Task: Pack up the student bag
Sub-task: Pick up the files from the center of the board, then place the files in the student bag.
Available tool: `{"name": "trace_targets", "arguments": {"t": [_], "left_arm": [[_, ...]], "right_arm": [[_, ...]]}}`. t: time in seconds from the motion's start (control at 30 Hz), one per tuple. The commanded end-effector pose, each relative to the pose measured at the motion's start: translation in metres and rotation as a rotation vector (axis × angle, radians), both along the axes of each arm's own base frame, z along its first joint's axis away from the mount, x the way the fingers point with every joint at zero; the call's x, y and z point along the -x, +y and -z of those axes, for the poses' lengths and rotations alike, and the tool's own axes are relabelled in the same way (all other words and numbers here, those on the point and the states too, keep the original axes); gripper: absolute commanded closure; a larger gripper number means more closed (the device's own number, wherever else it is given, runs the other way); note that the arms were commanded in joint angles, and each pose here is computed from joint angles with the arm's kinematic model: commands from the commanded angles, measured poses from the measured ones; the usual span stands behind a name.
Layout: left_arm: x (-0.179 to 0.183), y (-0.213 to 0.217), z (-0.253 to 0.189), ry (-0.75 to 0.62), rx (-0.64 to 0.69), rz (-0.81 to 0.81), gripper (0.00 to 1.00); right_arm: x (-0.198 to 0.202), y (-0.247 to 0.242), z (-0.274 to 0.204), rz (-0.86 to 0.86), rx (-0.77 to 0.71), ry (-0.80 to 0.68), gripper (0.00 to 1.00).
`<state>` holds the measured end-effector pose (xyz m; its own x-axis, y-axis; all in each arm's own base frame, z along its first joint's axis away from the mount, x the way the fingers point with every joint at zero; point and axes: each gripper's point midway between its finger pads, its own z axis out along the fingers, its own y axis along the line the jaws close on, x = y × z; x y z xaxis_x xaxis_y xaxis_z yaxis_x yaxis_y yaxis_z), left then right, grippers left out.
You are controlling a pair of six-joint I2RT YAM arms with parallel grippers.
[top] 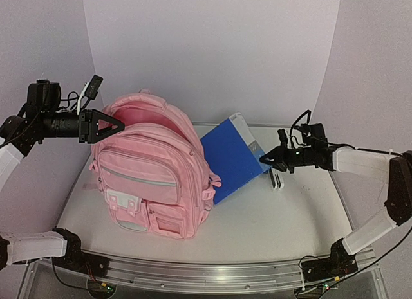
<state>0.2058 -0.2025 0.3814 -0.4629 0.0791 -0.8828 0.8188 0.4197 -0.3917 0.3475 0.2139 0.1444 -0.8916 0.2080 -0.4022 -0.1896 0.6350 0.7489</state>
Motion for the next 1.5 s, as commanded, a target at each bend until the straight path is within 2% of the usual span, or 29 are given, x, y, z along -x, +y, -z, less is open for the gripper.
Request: {"name": "trace_targets", "arguments": {"t": [0.0,0.47,0.67,1.0,1.17,1.47], "left_arm": [[0.003,-0.001,0.009,0.038,-0.015,0.019,0.41],[0.010,0.002,0.001,0.035,-0.017,0.009,0.41],[0.012,0.002,-0.001,0.041,-0.014,0.010,0.41],[0.015,0.000,-0.003,0.076,-0.004,0.041,0.40],[0.020,-0.001,-0.004,0.082,-0.002,0.059,0.40],[0.032,-0.002,-0.004,0.090,0.006,0.107,0.39]], "right_arm": [[-0.003,0.000,-0.089,0.023,-0.078,-0.213,1.00],[0.050,-0.016,-0.307,0.000,-0.204,-0.745,1.00],[0.089,-0.007,-0.376,-0.104,-0.373,-0.941,1.00],[0.130,0.051,-0.405,-0.263,-0.532,-1.075,1.00],[0.121,0.073,-0.399,-0.294,-0.553,-1.082,1.00],[0.100,0.092,-0.391,-0.270,-0.491,-1.148,1.00]]}}
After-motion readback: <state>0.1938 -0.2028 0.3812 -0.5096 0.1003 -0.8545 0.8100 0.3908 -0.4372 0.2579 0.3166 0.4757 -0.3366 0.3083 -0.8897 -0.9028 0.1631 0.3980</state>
